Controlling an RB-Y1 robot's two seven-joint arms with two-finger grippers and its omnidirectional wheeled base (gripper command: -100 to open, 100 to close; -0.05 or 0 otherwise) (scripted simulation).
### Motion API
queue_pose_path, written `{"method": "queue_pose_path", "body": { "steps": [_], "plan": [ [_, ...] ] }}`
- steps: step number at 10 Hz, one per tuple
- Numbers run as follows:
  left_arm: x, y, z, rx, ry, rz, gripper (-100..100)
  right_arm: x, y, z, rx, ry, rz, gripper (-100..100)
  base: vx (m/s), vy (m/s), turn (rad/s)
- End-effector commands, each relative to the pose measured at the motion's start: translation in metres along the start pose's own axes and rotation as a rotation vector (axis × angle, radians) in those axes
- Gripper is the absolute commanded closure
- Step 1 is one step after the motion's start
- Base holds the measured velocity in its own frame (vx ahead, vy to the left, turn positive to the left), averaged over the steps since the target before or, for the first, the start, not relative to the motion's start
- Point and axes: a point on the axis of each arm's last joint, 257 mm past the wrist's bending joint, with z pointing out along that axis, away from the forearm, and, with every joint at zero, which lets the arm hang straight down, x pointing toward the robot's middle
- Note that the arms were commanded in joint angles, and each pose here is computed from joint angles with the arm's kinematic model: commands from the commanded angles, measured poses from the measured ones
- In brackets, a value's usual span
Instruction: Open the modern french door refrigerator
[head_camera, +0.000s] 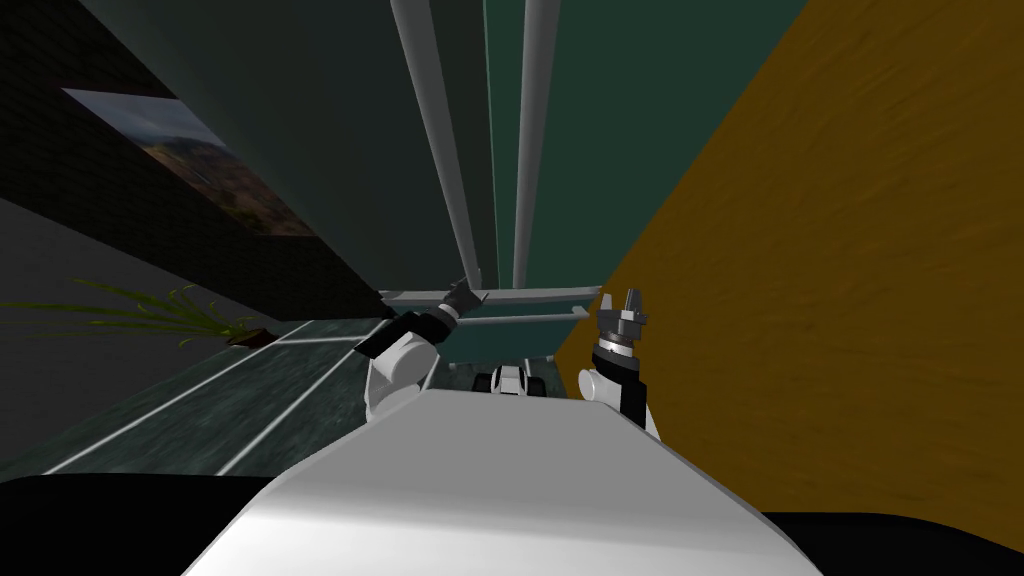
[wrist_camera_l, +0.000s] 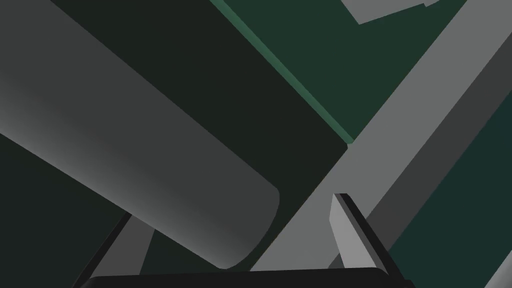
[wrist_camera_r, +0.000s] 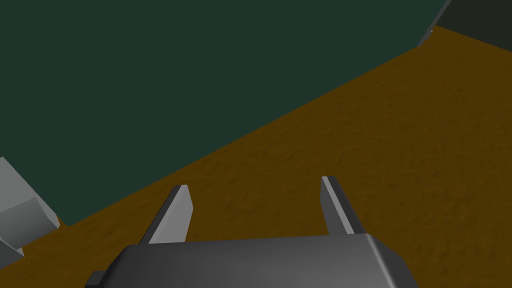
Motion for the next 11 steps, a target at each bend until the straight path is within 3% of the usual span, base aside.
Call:
{"method": "queue_pose_path", "body": {
  "steps": [1,2,3,4,11],
  "plan": [
    [0.005,-0.004,0.0,-0.005,0.006,-0.001,-100,0.0,0.0,0.0,0.0,0.0,0.0,0,0.081,-0.036,0.049],
    [0.003,-0.003,0.0,0.001,0.005,0.0,-100,0.0,0.0,0.0,0.0,0.0,0.0,0,0.051,-0.024,0.018],
    [0.003,-0.003,0.0,-0.001,0.005,-0.001,100,0.0,0.0,0.0,0.0,0.0,0.0,0,0.009,0.004,0.027],
    [0.018,0.008,0.004,-0.039,0.051,-0.003,100,0.0,0.0,0.0,0.0,0.0,0.0,0,-0.049,0.155,-0.06],
    [0.069,0.056,0.009,-0.203,0.206,-0.007,100,0.0,0.0,0.0,0.0,0.0,0.0,0,-0.197,0.209,-0.086]
  ]
}}
